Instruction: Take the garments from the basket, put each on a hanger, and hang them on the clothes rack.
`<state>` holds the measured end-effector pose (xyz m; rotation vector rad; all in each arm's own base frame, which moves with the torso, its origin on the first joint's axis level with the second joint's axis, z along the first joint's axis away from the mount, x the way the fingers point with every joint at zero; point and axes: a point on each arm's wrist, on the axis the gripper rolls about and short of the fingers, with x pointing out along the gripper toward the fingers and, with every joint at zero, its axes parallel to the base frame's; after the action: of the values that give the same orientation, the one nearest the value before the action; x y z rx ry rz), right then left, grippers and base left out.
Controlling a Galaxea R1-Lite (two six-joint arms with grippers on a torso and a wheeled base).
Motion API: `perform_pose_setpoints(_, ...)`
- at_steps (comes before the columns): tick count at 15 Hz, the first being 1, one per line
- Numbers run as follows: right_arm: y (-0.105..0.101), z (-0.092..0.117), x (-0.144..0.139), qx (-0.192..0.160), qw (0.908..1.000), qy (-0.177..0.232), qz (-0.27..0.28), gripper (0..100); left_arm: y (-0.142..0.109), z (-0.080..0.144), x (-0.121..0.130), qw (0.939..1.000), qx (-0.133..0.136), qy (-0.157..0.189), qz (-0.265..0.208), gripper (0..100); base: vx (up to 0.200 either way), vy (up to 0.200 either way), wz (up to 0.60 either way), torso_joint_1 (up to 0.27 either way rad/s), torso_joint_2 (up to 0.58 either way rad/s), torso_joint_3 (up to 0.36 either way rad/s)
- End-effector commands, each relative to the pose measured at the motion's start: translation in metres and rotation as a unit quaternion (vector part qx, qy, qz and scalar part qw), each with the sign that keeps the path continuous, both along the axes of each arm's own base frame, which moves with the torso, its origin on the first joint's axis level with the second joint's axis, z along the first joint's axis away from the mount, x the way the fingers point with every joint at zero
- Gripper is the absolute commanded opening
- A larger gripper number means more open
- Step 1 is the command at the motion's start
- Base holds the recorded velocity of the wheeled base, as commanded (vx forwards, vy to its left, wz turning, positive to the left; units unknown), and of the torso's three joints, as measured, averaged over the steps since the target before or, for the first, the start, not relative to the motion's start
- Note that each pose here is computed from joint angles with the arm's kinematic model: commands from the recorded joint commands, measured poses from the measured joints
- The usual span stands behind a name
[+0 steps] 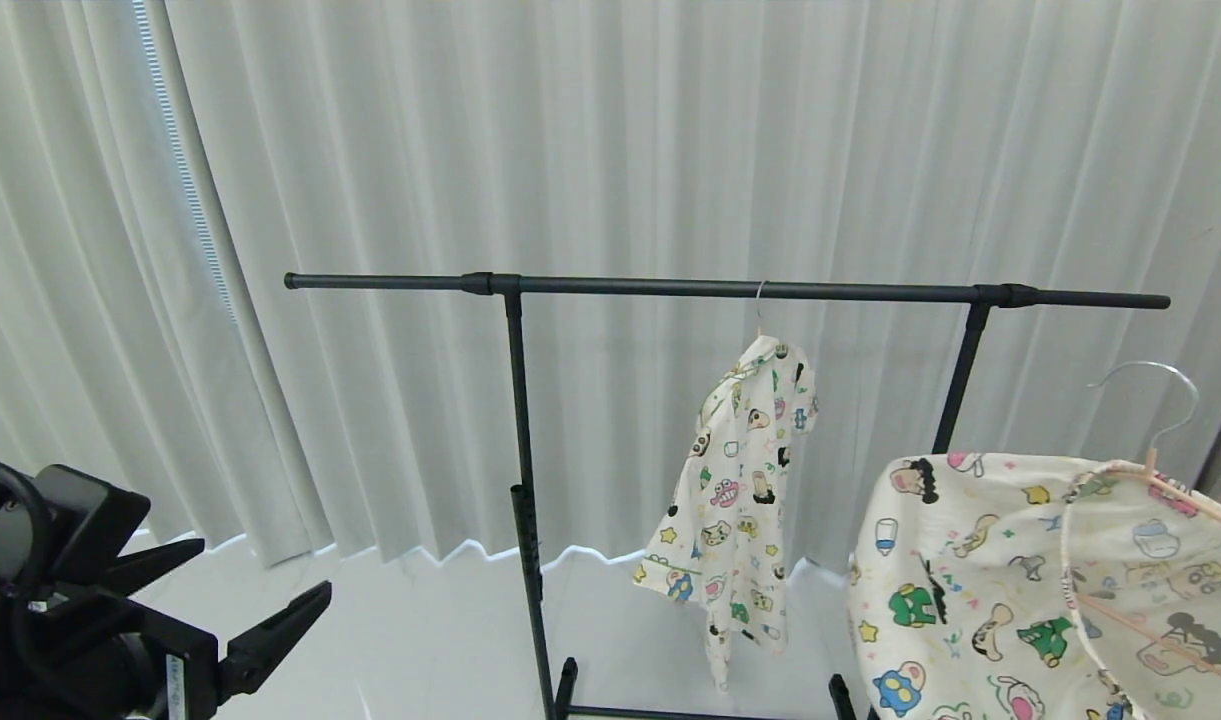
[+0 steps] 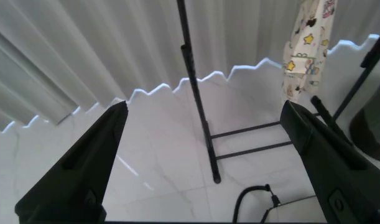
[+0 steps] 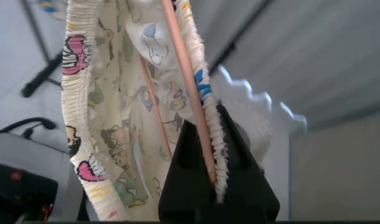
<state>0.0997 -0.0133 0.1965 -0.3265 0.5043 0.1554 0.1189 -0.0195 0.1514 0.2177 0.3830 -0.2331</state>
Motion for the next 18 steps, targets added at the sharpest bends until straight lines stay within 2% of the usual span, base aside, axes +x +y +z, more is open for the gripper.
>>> perform_pose_setpoints(1,-0.0084,0.0,-0.0033,0.0,0.999,0.0,-0.045,0,0.0005,0.0003,-0.0004,1.0,0.001,-0.002,0.003,100,0.0,0.0,0.0,0.0,0.0,0.0)
perform_pose_setpoints(3,-0.0093,0.0003,-0.0012,0.024,0.9979,0.002,-0.06,0,0.0002,0.0024,0.0001,1.0,0.003,-0.006,0.001,100,0.0,0.0,0.0,0.0,0.0,0.0)
perform_pose_setpoints(7,-0.0092,0.0001,-0.0016,0.03,0.9975,0.002,-0.064,0,-0.0003,0.0024,0.0,1.0,0.003,-0.006,-0.002,100,0.0,0.0,0.0,0.0,0.0,0.0)
perform_pose_setpoints(13,-0.009,0.0001,-0.0012,0.032,0.9976,0.002,-0.061,0,-0.0021,0.0026,-0.0006,0.9999,0.004,-0.007,-0.01,100,0.0,-0.2,0.0,0.003,0.0,0.001)
perform_pose_setpoints(18,-0.0033,0.0014,0.0007,0.047,0.9983,-0.004,-0.034,0,-0.0017,0.0042,-0.0027,0.9999,0.003,-0.014,-0.009,100,0.0,0.0,0.0,0.0,0.0,0.0)
